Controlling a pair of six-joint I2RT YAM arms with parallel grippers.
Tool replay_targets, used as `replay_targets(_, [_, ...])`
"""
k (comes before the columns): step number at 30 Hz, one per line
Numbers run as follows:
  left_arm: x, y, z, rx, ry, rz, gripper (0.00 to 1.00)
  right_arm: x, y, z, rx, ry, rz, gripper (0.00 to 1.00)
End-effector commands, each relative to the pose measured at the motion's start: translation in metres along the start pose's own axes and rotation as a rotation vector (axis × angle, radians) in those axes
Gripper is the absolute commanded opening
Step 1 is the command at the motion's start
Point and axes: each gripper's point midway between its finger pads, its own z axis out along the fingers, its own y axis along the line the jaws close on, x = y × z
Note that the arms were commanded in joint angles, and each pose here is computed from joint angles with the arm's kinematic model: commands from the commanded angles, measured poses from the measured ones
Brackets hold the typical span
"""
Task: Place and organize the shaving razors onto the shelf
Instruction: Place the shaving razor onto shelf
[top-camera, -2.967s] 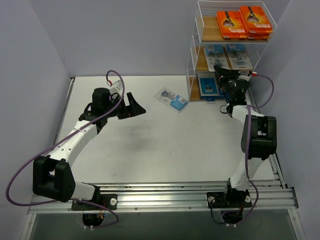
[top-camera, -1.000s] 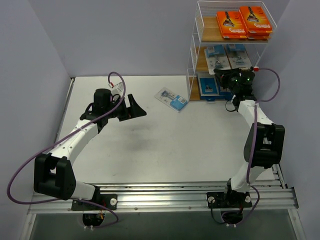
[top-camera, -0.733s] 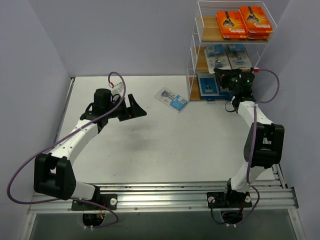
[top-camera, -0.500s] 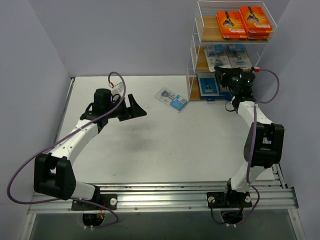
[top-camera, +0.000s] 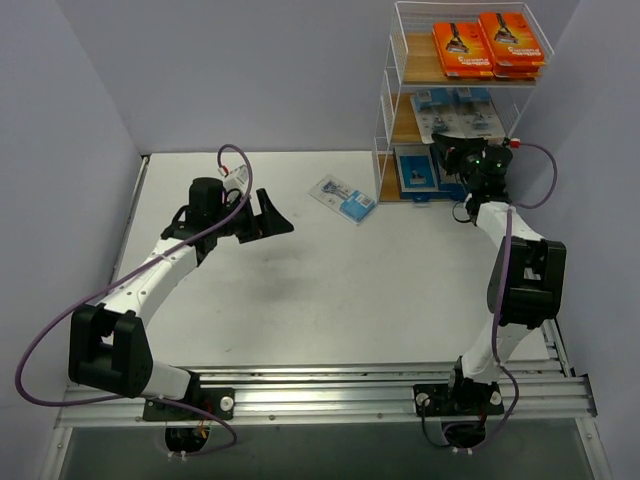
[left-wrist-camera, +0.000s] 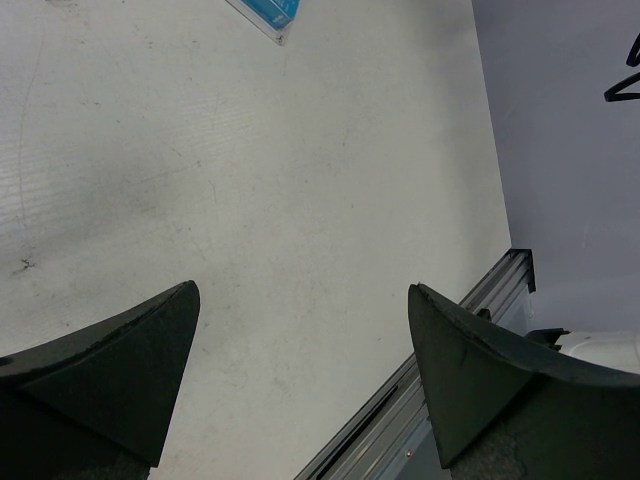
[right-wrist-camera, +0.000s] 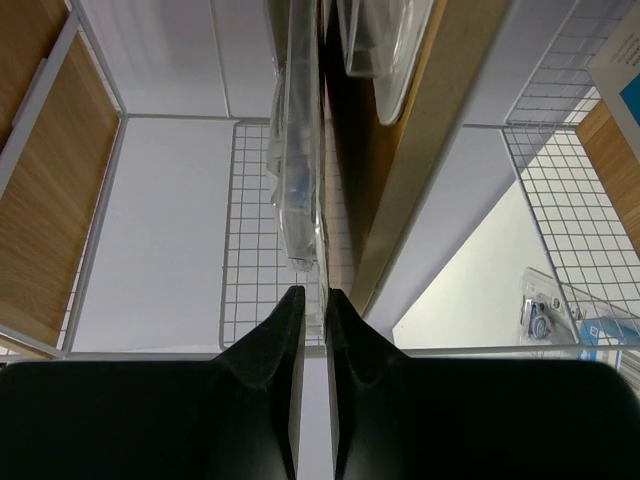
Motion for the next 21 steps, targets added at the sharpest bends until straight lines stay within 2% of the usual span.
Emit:
replay_targets(1, [-0.013,-0.016,-0.002,0.041,-0.021,0.025,0.94,-0.011,0.036,0.001,-0.114,-0.003,-0.029,0.00])
replay_targets(8, [-0.013,-0.013,0.001,0.037,-0.014,0.018,0.94,-0.016,0.033,0.006,-0.121,0.002,-0.014,0.00])
replay_targets(16, [-0.012,-0.012,0.001,0.035,-0.011,0.017,0.94,-0.016,0.031,0.010,-0.121,0.010,-0.011,0.07])
replay_targets(20, [-0.012,-0.013,0.001,0.036,-0.010,0.017,0.94,-0.016,0.034,0.010,-0.124,0.015,-0.013,0.19])
replay_targets(21, [-0.012,-0.013,0.001,0.037,-0.010,0.019,0.94,-0.016,0.035,0.010,-0.120,0.015,-0.013,0.28])
